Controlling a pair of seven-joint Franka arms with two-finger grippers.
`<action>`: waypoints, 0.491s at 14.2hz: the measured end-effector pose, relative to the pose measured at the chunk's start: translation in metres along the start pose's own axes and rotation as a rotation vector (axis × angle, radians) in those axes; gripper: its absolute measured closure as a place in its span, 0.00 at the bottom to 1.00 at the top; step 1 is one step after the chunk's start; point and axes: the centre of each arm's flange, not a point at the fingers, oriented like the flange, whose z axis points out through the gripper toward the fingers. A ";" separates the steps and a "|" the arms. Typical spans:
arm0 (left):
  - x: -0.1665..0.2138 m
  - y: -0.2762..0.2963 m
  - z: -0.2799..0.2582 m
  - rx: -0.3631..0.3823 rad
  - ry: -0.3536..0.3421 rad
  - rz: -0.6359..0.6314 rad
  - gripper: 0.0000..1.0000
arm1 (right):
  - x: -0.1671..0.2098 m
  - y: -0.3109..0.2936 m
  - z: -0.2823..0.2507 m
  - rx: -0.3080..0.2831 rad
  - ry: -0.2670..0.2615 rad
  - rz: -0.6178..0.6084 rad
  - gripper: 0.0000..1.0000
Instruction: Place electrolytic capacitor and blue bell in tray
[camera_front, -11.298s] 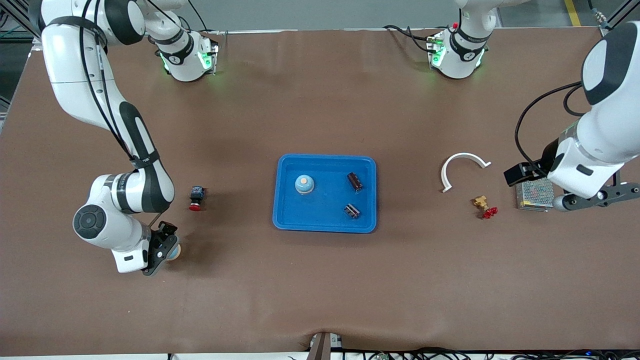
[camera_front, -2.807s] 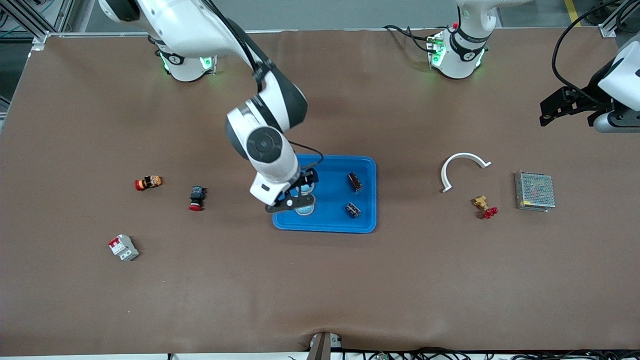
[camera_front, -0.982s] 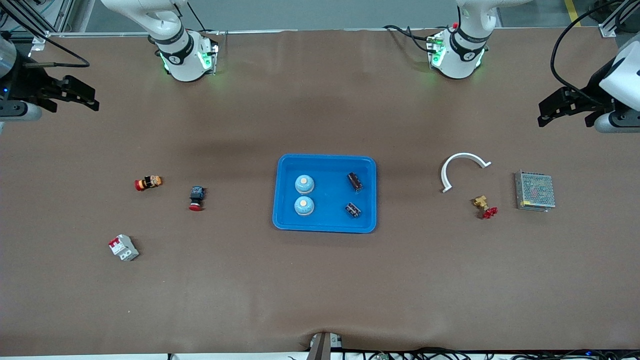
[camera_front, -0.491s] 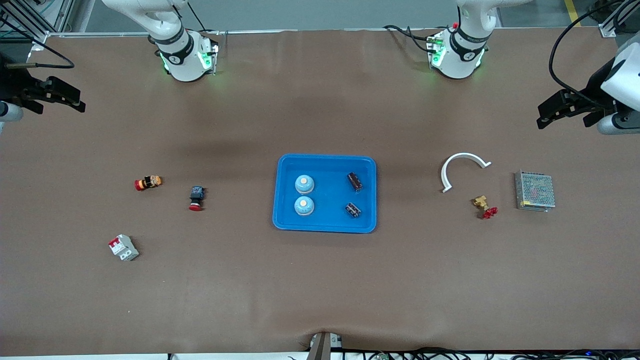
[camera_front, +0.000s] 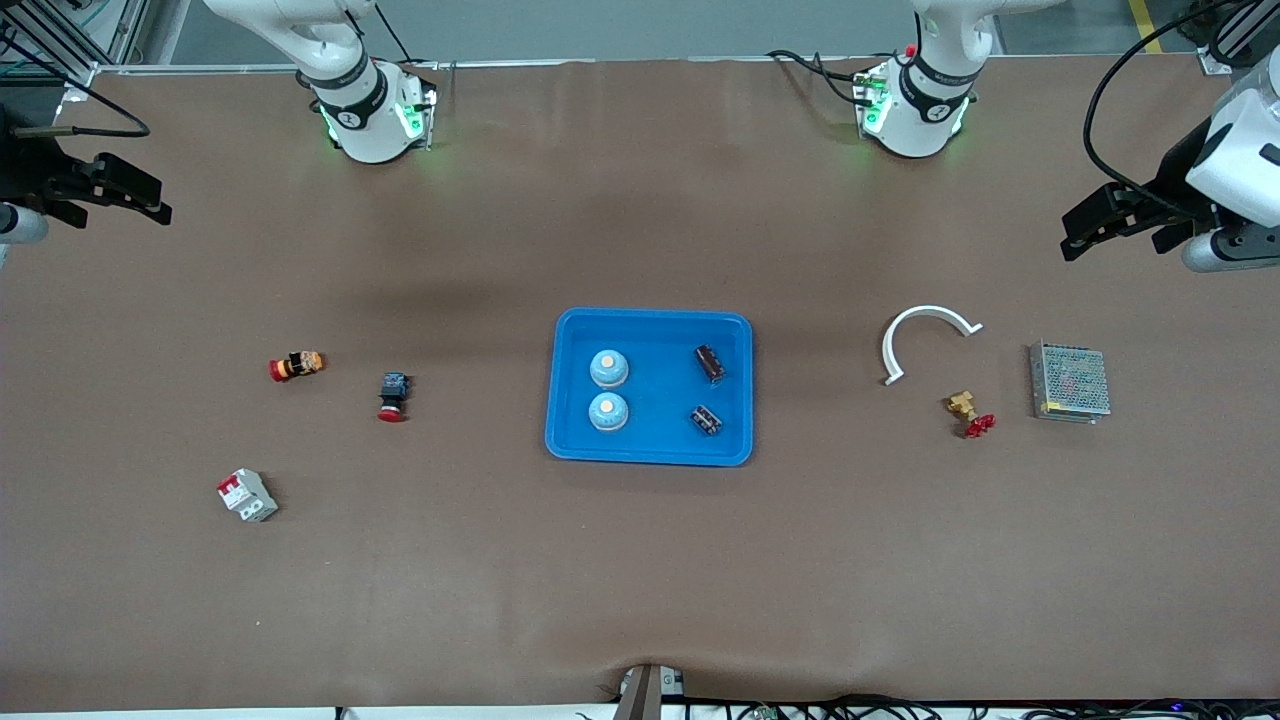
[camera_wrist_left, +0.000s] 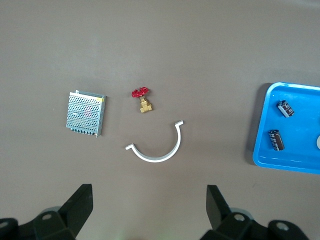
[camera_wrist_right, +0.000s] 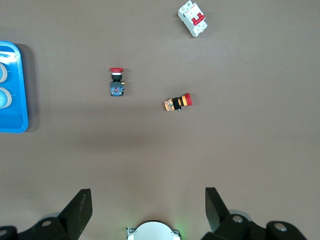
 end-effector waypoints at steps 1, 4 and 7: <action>0.000 0.000 0.000 0.000 0.001 0.000 0.00 | 0.000 0.000 0.000 0.000 0.000 0.000 0.00; 0.000 -0.002 0.000 0.000 0.002 0.000 0.00 | 0.000 0.000 0.000 0.000 0.000 0.000 0.00; 0.001 -0.002 -0.005 -0.003 0.016 0.000 0.00 | 0.000 0.000 0.000 0.000 0.000 -0.001 0.00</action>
